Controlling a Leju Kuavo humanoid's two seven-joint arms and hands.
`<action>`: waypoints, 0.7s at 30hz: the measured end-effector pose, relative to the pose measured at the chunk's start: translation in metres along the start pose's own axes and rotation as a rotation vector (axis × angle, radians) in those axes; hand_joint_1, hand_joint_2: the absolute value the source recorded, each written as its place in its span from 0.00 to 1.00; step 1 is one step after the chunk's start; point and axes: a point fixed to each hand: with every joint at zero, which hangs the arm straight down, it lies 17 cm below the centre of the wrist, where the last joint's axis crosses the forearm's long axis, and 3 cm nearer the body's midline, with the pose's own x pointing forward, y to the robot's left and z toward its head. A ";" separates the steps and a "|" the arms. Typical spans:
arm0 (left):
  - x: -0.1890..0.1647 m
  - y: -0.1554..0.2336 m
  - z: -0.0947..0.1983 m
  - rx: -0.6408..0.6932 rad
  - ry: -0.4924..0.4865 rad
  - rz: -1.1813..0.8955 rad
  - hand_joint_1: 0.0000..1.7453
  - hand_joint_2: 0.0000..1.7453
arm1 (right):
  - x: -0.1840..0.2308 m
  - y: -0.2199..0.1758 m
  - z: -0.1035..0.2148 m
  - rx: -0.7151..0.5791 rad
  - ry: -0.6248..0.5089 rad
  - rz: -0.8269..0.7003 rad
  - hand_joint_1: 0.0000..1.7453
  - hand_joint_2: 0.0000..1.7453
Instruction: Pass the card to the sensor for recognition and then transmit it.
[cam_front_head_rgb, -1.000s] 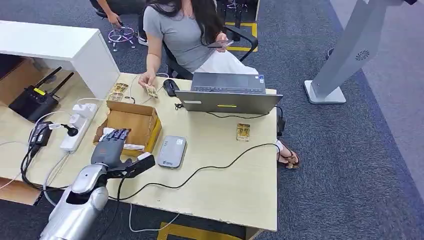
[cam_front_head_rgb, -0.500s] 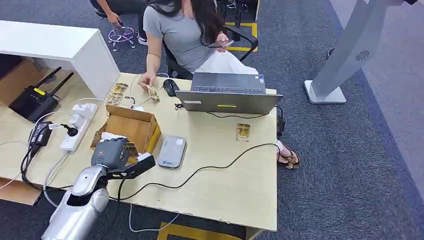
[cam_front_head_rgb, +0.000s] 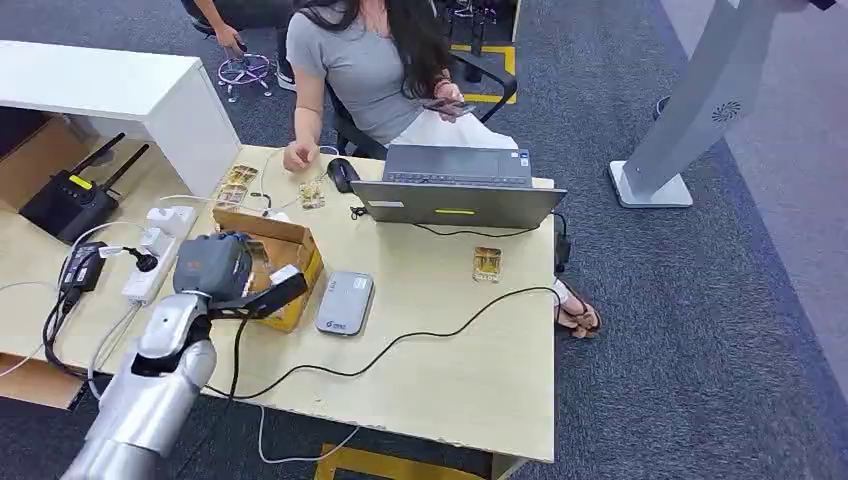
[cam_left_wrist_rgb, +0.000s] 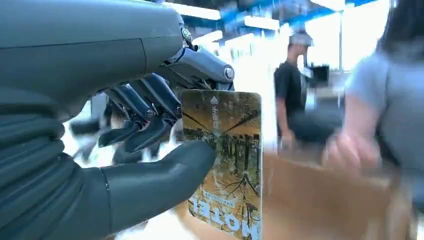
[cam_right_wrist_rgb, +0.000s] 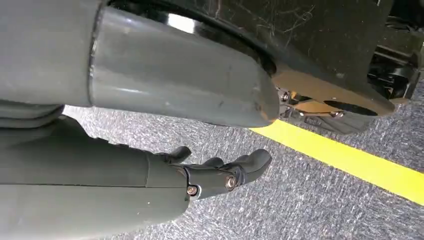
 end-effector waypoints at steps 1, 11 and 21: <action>0.000 0.015 -0.011 0.030 -0.002 -0.009 1.00 1.00 | 0.001 0.000 0.000 0.000 -0.001 0.002 0.00 0.00; 0.002 0.156 -0.095 0.268 0.048 -0.103 1.00 1.00 | 0.005 0.000 0.000 0.009 -0.011 0.032 0.00 0.00; 0.012 0.214 -0.146 0.304 0.095 -0.170 1.00 1.00 | 0.004 0.001 0.000 0.017 0.006 0.059 0.00 0.00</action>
